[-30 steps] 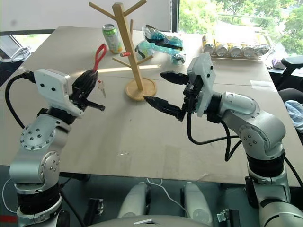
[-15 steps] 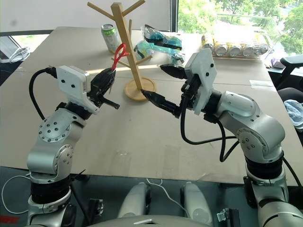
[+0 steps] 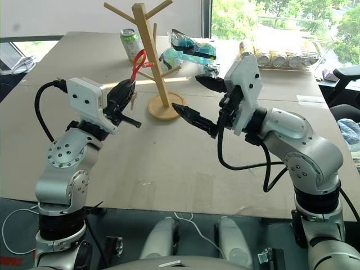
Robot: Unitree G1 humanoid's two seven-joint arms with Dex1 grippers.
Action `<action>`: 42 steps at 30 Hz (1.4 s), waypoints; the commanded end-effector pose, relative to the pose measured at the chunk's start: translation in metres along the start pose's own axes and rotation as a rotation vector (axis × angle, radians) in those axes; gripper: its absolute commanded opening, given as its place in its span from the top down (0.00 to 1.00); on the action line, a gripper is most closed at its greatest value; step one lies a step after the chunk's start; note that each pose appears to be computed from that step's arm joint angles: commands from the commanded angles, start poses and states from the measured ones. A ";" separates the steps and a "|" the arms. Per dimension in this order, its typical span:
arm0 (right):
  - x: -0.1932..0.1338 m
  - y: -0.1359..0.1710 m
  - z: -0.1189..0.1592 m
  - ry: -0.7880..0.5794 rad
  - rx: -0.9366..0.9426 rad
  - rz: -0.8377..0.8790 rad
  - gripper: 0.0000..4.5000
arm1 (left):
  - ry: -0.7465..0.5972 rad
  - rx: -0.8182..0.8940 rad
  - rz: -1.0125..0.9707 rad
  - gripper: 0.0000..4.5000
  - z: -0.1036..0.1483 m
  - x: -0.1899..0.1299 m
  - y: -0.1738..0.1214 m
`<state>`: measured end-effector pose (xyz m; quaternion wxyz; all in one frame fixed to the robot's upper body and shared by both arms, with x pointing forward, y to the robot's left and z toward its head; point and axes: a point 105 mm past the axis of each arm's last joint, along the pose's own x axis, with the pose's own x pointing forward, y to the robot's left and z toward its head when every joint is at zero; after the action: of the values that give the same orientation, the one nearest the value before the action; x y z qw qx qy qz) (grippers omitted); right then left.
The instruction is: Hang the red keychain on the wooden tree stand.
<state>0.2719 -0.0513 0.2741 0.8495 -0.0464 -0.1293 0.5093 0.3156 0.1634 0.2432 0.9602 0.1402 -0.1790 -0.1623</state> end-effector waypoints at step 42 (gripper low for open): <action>-0.012 -0.026 -0.014 0.124 -0.086 0.066 0.00 | 0.347 -0.126 -0.324 0.01 -0.003 -0.039 0.056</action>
<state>0.2975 -0.0729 0.2507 0.8487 -0.0969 -0.0691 0.5152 0.3079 0.2271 0.2332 0.9520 0.1381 0.0284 -0.2718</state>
